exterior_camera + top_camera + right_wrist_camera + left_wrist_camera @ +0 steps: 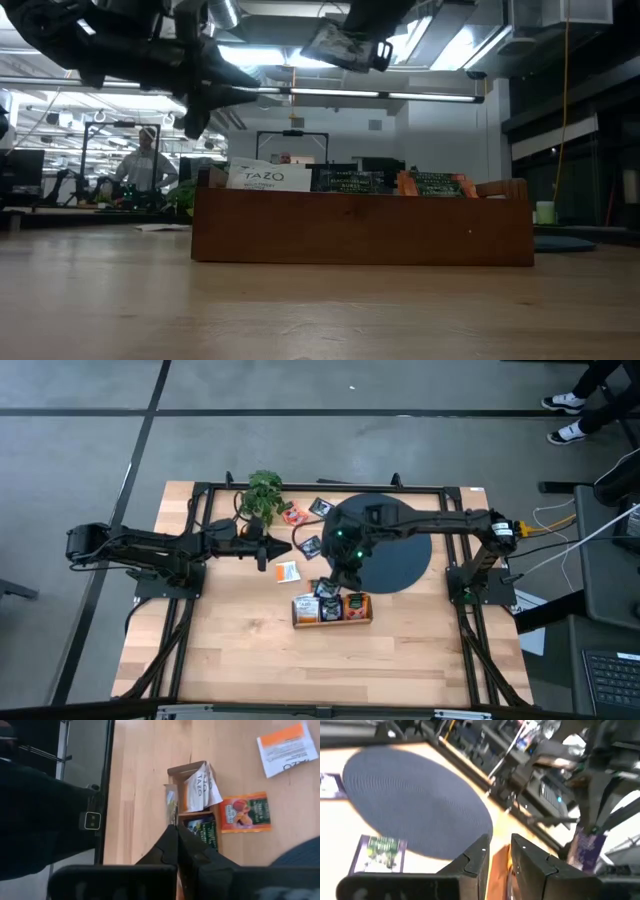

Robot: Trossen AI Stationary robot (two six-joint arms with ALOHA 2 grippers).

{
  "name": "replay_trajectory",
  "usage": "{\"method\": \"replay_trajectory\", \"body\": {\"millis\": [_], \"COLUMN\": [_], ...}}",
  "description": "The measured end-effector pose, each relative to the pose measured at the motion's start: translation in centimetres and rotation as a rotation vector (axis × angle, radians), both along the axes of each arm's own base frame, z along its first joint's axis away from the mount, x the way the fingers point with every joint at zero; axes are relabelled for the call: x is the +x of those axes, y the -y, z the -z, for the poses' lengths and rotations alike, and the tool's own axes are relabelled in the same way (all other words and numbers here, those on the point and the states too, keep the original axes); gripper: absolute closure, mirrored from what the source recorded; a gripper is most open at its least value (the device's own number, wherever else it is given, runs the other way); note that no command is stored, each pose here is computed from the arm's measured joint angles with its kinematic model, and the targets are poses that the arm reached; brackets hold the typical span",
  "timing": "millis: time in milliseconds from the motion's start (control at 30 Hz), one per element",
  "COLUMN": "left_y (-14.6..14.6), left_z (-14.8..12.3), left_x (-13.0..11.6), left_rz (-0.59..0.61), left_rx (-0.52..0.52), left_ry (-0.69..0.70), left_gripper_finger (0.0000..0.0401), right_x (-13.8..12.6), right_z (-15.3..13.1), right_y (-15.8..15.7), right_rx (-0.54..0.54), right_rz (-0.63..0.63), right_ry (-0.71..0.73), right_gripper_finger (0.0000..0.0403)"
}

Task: Pick & Place Tea
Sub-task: Put the bottom left purple tea bag into the middle section of the wooden organizer

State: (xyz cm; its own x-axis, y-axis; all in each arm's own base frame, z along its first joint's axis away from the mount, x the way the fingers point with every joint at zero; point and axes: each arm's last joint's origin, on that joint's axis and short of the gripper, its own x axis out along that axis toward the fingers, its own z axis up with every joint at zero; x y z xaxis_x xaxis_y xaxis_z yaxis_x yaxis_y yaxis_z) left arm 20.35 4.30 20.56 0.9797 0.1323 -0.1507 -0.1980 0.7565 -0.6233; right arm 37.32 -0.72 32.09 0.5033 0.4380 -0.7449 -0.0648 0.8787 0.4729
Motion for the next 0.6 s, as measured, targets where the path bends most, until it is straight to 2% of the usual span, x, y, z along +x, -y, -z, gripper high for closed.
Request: {"method": "replay_trajectory", "body": {"millis": [367,600], "left_y": [0.7,1.9], "left_z": [0.2,0.2], "left_x": [0.0,0.2], "left_rz": [0.129,0.188], "left_rx": [-0.078,-0.076], "left_ry": [-0.017,-0.015], "left_gripper_finger": [0.0326,0.0324], "right_x": [0.0,0.7], "right_z": [0.2,3.8], "right_y": [-2.8,-3.9], "right_rx": [0.010,-0.062], "right_rz": [-0.013,-0.003], "right_ry": [-0.045,-0.155], "right_gripper_finger": [0.0402,0.0402]}}
